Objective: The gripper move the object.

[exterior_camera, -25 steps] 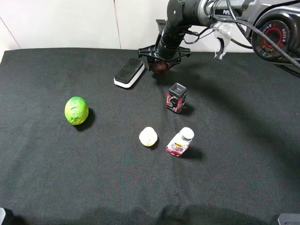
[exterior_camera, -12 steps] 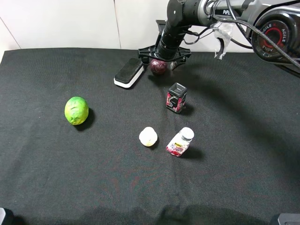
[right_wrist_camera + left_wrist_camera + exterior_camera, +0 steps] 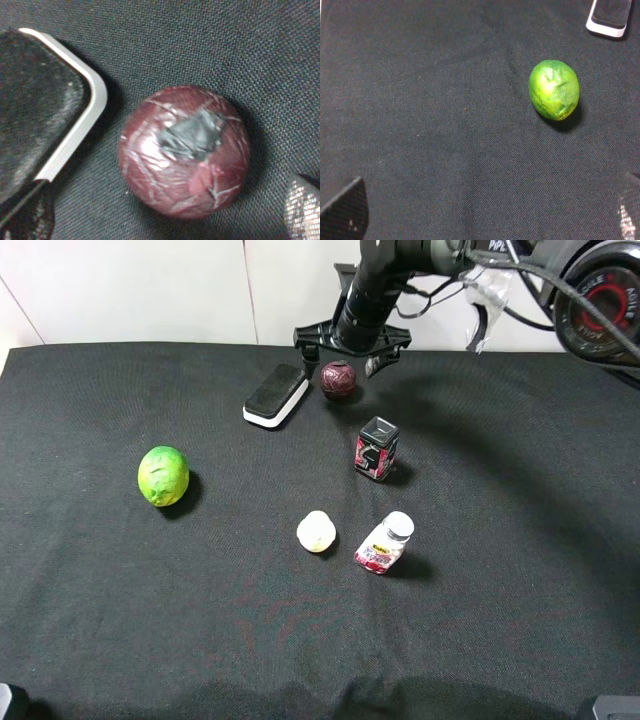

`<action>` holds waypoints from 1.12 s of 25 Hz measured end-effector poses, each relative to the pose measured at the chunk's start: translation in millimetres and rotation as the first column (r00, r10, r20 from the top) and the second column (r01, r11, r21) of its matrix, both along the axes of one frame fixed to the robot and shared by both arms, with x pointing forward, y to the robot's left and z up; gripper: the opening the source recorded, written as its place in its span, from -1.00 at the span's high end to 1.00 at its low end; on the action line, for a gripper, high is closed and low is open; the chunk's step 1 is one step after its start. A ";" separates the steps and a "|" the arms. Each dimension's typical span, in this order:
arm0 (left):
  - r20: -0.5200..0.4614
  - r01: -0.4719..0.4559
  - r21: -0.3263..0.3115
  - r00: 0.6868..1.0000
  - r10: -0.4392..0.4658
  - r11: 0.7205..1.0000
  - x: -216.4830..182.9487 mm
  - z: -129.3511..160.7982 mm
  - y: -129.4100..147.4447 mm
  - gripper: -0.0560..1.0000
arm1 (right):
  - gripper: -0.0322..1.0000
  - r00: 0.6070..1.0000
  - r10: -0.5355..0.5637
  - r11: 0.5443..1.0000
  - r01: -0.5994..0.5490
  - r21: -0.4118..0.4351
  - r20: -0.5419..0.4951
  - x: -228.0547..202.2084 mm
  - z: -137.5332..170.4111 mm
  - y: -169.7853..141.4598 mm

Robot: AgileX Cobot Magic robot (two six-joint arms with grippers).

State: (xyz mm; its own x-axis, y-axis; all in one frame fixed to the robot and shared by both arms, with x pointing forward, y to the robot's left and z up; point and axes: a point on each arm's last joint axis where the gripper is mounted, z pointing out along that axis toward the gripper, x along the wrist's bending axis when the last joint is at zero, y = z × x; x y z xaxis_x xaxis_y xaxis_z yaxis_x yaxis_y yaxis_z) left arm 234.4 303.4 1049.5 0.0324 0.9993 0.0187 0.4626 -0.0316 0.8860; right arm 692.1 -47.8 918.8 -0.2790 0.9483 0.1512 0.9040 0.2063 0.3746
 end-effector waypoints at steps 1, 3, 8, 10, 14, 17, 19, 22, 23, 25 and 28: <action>0.000 0.000 0.000 1.000 0.000 1.000 0.0 0.0 0.0 -0.97 | -0.41 1.000 0.002 1.000 -0.002 -0.002 -0.004 -0.5 5.2 -0.2; 0.000 0.000 0.000 1.000 0.000 1.000 0.0 0.0 0.0 -0.97 | -0.41 1.000 0.011 1.000 -0.011 -0.010 -0.017 -1.6 15.2 -0.5; 0.000 0.000 0.000 1.000 0.000 1.000 0.0 0.0 0.0 -0.97 | -0.41 0.998 0.060 0.998 -0.062 -0.034 -0.033 -8.1 45.9 -3.5; 0.000 0.000 0.000 1.000 0.000 1.000 0.0 0.0 0.0 -0.97 | -0.41 0.996 0.079 0.996 -0.081 -0.044 -0.043 -12.7 59.6 -5.8; 0.000 0.000 0.000 1.000 0.000 1.000 0.0 0.0 0.0 -0.97 | -0.41 0.992 0.098 0.992 -0.104 -0.069 -0.080 -23.4 81.1 -11.7; 0.000 0.000 0.000 1.000 0.000 1.000 0.0 0.0 0.0 -0.97 | -0.41 0.990 0.125 0.988 -0.131 -0.082 -0.069 -28.8 97.1 -15.4; 0.000 0.000 0.000 1.000 0.000 1.000 0.0 0.0 0.0 -0.97 | -0.41 0.990 0.135 0.988 -0.137 -0.074 -0.041 -32.1 111.1 -17.0; 0.000 0.000 0.000 1.000 0.000 1.000 0.0 0.0 0.0 -0.97 | -0.41 0.990 0.140 0.989 -0.139 -0.059 0.002 -38.3 133.9 -20.3; 0.000 0.000 0.000 1.000 0.000 1.000 0.0 0.0 0.0 -0.97 | -0.41 0.990 0.140 0.989 -0.139 -0.054 0.017 -40.6 141.6 -21.5; 0.000 0.000 0.000 1.000 0.000 1.000 0.0 0.0 0.0 -0.97 | -0.41 0.988 0.145 0.989 -0.143 -0.046 0.046 -45.0 155.4 -23.9; 0.000 0.000 0.000 1.000 0.000 1.000 0.0 0.0 0.0 -0.97 | -0.41 0.985 0.152 0.988 -0.149 -0.038 0.077 -55.7 174.9 -29.7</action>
State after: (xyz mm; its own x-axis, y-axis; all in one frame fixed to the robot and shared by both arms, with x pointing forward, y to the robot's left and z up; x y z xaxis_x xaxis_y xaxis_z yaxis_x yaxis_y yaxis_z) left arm 234.4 303.4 1049.5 0.0324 0.9993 0.0187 0.4626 -0.0316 0.8860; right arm 636.3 -77.4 1093.7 -0.4290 0.8985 0.0931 0.8292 0.3508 0.4351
